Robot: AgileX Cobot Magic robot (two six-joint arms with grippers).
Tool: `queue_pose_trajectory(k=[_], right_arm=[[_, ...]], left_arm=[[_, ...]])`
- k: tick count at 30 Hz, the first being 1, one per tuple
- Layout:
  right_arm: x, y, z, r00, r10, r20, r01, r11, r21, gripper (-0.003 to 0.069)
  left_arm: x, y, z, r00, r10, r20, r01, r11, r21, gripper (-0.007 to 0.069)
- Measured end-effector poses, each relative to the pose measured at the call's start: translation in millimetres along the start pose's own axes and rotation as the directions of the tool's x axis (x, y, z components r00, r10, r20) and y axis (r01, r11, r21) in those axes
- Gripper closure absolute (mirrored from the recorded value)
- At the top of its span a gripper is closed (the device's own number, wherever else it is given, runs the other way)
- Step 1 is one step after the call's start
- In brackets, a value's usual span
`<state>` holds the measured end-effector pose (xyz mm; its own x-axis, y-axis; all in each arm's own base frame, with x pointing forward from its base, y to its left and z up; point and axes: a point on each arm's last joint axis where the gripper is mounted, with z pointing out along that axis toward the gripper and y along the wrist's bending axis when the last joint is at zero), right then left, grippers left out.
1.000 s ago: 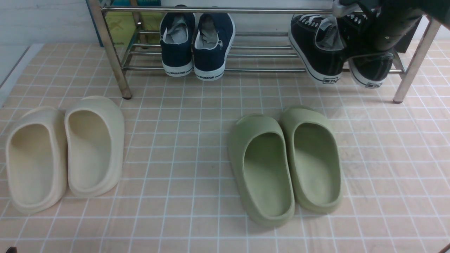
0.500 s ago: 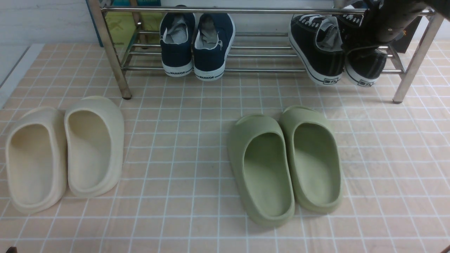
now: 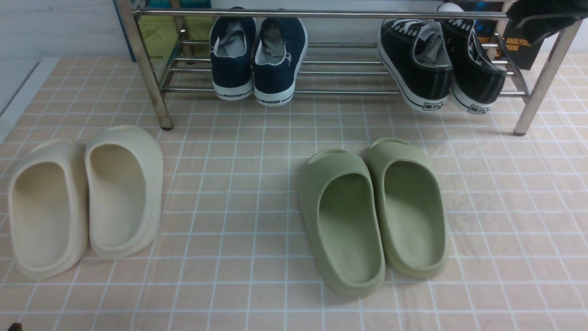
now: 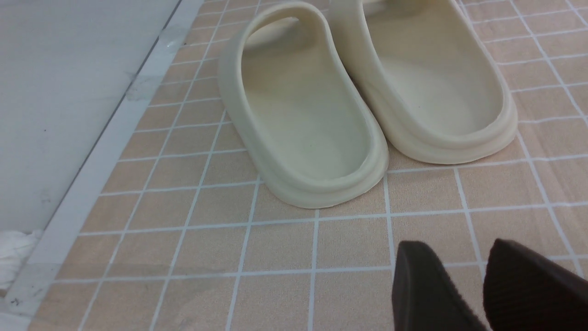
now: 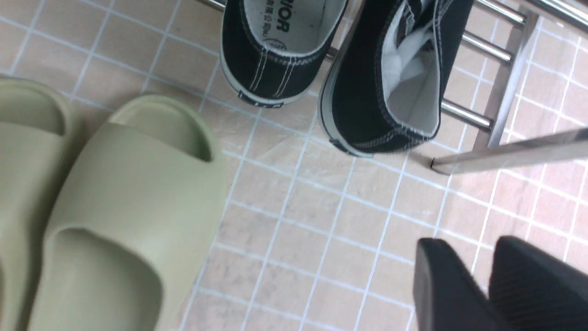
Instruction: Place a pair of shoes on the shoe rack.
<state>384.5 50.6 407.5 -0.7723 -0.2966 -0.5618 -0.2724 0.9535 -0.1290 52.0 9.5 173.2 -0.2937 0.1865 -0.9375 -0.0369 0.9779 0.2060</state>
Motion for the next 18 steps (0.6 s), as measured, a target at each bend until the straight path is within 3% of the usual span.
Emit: queue_pose_trajectory(k=[2, 4, 7, 12, 18], right_arm=[[19.3, 7.1, -27.5, 1.000, 0.019, 0.009, -0.018, 0.999, -0.044, 0.0643], [40.1, 13.3, -46.8, 1.000, 0.028, 0.005, -0.028, 0.997, -0.073, 0.0674], [80.3, 23.0, -80.4, 0.999, 0.040, 0.018, -0.038, 0.994, -0.102, 0.0676], [151.4, 39.2, -128.3, 0.981, 0.076, 0.177, -0.054, 0.991, -0.123, 0.0676], [233.5, 60.7, -172.3, 0.861, 0.156, 0.485, -0.074, 0.980, -0.184, 0.0673]], left_arm=[[0.0, 0.0, 0.0, 1.000, 0.000, 0.000, 0.000, 1.000, 0.000, 0.0387], [0.0, 0.0, 0.0, 1.000, 0.000, 0.000, 0.000, 1.000, 0.000, 0.0387], [0.0, 0.0, 0.0, 1.000, 0.000, 0.000, 0.000, 1.000, 0.000, 0.0387], [0.0, 0.0, 0.0, 1.000, 0.000, 0.000, 0.000, 1.000, 0.000, 0.0387], [0.0, 0.0, 0.0, 1.000, 0.000, 0.000, 0.000, 1.000, 0.000, 0.0387]])
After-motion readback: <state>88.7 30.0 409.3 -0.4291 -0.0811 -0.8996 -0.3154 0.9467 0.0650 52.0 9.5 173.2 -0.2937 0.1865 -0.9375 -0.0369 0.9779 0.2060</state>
